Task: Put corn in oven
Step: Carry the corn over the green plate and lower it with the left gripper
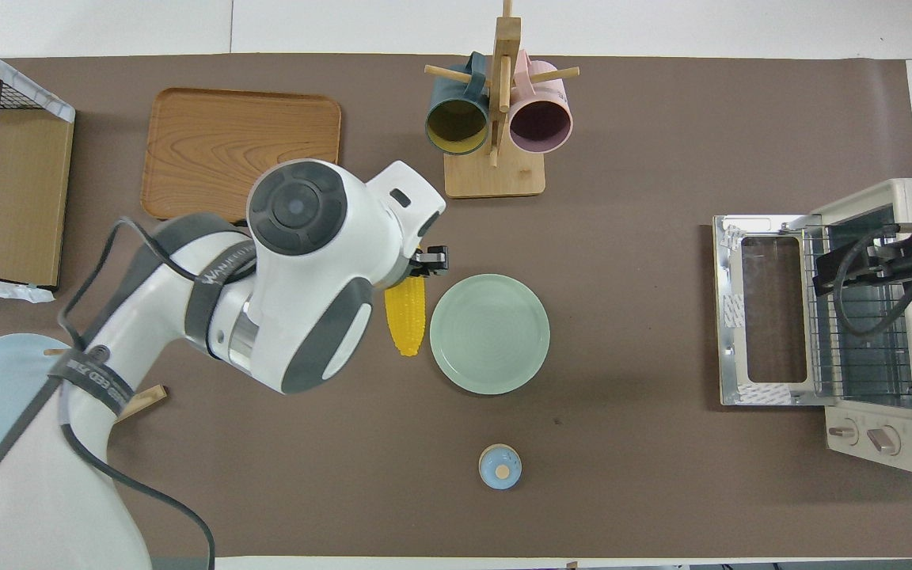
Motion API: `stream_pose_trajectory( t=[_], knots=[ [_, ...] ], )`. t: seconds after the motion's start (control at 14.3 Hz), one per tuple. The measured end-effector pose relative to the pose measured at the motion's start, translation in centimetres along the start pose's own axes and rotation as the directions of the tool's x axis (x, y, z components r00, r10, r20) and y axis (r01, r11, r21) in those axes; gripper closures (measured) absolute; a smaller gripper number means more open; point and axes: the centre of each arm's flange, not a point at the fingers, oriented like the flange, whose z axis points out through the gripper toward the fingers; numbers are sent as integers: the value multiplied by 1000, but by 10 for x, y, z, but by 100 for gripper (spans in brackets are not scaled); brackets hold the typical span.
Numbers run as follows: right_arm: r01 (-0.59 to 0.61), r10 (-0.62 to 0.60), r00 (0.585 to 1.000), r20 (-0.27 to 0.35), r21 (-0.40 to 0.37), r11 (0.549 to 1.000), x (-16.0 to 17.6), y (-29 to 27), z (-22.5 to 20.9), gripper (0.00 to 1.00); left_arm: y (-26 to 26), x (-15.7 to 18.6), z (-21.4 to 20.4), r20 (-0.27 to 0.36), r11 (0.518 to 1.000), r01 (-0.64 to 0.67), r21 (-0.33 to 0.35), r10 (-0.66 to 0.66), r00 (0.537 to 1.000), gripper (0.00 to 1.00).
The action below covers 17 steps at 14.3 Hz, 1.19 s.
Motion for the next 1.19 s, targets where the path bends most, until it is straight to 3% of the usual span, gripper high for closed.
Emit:
stream_pose_trajectory(
  t=[0.49, 1.19],
  knots=[
    [1, -1, 1000, -3, 0, 1000, 0, -1, -1, 0, 70, -60, 89, -32, 996, -83, -42, 81, 996, 43],
    [5, -5, 1000, -6, 1, 1000, 0, -3, -2, 0, 68, -57, 113, -33, 996, -77, -39, 76, 997, 43]
  ],
)
